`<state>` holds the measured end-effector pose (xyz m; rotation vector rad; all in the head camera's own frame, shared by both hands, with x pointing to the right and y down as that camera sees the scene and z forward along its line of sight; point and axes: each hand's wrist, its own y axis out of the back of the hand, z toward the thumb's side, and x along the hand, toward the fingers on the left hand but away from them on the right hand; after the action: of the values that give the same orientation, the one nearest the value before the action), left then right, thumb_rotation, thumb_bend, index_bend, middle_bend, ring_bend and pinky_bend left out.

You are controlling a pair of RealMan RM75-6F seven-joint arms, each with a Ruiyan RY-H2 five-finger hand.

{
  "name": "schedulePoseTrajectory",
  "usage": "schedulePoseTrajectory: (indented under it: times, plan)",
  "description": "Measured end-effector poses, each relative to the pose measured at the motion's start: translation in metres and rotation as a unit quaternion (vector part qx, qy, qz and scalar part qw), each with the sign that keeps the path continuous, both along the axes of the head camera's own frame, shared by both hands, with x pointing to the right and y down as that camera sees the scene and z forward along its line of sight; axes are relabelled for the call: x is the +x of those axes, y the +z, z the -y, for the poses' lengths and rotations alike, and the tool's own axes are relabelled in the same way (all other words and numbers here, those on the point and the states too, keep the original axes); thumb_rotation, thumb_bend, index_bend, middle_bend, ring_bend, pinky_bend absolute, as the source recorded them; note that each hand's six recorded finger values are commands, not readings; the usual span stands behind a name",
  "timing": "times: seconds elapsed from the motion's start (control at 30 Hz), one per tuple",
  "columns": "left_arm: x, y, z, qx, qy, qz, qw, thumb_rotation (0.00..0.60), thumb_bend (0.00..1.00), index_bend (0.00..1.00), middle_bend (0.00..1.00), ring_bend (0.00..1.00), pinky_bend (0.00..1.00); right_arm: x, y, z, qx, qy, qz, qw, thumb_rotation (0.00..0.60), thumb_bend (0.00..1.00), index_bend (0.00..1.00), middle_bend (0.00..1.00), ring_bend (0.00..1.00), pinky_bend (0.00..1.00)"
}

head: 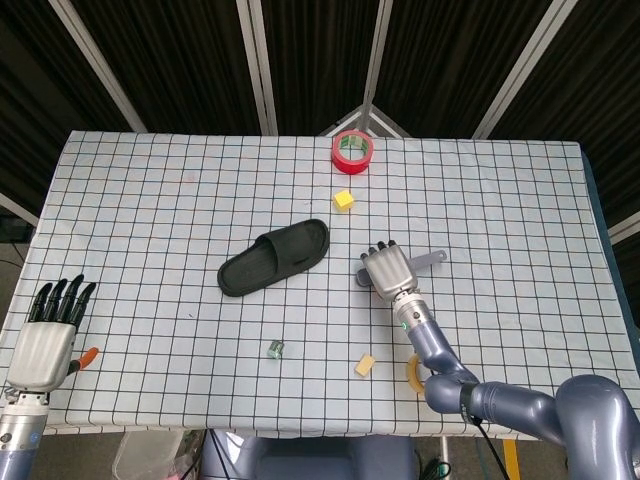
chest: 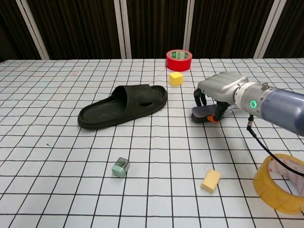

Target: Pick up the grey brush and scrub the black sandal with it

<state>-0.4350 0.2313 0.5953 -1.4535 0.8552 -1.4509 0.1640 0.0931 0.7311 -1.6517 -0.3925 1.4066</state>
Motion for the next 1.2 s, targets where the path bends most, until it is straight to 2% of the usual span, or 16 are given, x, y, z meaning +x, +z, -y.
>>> schedulePoseTrajectory:
  times: [0.23, 0.33, 0.47, 0.6, 0.7, 0.83, 1.03, 1.2]
  plan:
    - [0.000, 0.000, -0.001, -0.001, 0.000, 0.001, 1.0000, 0.596, 0.10, 0.00, 0.00, 0.00, 0.06, 0.002, 0.001, -0.001, 0.000, 0.003, 0.000, 1.0000, 0.600, 0.41, 0.58, 0.51, 0.41, 0.45]
    - [0.001, 0.000, -0.001, -0.002, 0.002, 0.000, 1.0000, 0.596, 0.18, 0.00, 0.00, 0.00, 0.05, 0.003, 0.002, -0.001, -0.001, 0.005, 0.001, 1.0000, 0.600, 0.45, 0.64, 0.55, 0.47, 0.49]
    - [0.004, 0.002, -0.002, -0.006, 0.009, -0.006, 0.9999, 0.597, 0.31, 0.00, 0.00, 0.00, 0.06, 0.002, 0.002, -0.001, -0.001, 0.005, 0.007, 1.0000, 0.600, 0.50, 0.66, 0.57, 0.49, 0.49]
    - [0.011, 0.007, -0.003, -0.021, 0.025, -0.021, 0.9993, 0.596, 0.39, 0.00, 0.00, 0.00, 0.06, 0.002, 0.000, 0.000, 0.004, 0.000, 0.013, 0.9999, 0.600, 0.50, 0.67, 0.58, 0.49, 0.50]
    - [0.021, 0.014, -0.001, -0.035, 0.043, -0.030, 0.9980, 0.593, 0.42, 0.00, 0.00, 0.00, 0.06, 0.004, -0.004, 0.002, 0.010, -0.003, 0.015, 0.9998, 0.600, 0.50, 0.67, 0.58, 0.49, 0.50]
    - [0.042, 0.026, 0.007, -0.053, 0.076, -0.044, 0.9947, 0.550, 0.43, 0.00, 0.00, 0.00, 0.06, 0.004, -0.013, 0.006, 0.019, -0.004, 0.021, 0.9996, 0.600, 0.50, 0.67, 0.58, 0.49, 0.50]
    - [0.085, 0.051, 0.027, -0.095, 0.128, -0.060, 0.9854, 0.550, 0.45, 0.00, 0.00, 0.00, 0.06, -0.003, -0.031, 0.014, 0.030, -0.008, 0.037, 0.9989, 0.600, 0.50, 0.67, 0.58, 0.49, 0.50]
    - [0.121, 0.064, 0.049, -0.113, 0.153, -0.081, 0.9784, 0.552, 0.47, 0.00, 0.00, 0.00, 0.06, -0.015, -0.045, 0.022, 0.036, -0.020, 0.042, 0.9982, 0.600, 0.50, 0.67, 0.58, 0.50, 0.51]
